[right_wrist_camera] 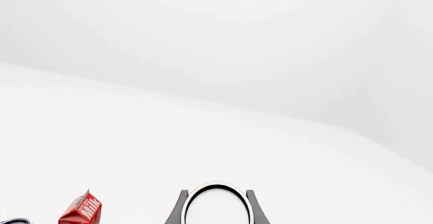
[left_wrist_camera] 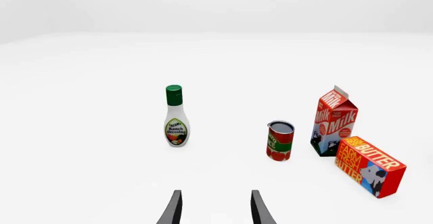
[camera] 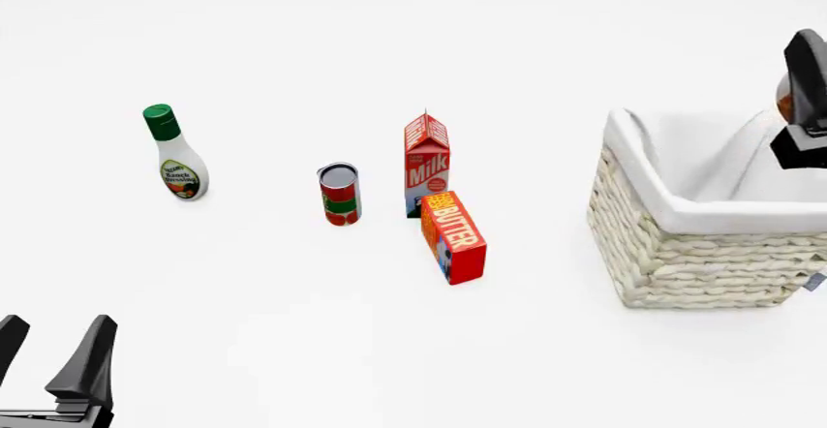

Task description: Pick the alphabet soup and place it in the basket.

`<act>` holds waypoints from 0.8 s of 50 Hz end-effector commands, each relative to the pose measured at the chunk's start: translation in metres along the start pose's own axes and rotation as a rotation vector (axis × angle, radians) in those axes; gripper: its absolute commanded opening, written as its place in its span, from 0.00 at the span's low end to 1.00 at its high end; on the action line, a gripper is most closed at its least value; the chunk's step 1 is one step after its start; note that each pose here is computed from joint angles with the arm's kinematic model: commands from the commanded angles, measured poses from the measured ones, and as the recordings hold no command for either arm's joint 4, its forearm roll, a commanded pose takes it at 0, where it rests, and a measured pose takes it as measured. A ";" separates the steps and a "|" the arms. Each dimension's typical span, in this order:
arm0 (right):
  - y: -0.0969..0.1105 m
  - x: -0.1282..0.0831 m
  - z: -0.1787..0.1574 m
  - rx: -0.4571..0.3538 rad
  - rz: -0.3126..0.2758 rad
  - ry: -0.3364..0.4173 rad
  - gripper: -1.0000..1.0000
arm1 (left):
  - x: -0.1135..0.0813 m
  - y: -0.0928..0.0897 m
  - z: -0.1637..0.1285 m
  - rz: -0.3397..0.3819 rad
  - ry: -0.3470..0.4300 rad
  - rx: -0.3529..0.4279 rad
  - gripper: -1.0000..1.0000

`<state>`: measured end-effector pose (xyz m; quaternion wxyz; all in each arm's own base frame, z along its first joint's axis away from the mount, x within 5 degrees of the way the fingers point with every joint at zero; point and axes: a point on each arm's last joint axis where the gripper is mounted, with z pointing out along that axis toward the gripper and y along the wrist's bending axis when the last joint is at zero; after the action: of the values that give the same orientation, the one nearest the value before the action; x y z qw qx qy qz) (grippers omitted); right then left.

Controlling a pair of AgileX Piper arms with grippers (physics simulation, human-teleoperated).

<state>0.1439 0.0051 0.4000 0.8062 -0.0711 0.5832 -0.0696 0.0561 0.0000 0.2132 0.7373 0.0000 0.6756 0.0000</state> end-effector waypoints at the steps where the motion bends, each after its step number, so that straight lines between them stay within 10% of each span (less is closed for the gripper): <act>1: -0.013 -0.001 0.008 0.078 -0.027 0.021 0.00 | 0.000 0.000 0.000 0.000 0.000 0.000 1.00; 40: -0.033 0.035 0.061 0.138 -0.057 0.209 0.00 | 0.000 0.000 0.000 0.000 0.000 0.000 1.00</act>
<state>0.1996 -0.0274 0.3941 0.7530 -0.0305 0.6422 -0.1400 0.0561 0.0000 0.2132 0.7373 0.0000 0.6756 0.0000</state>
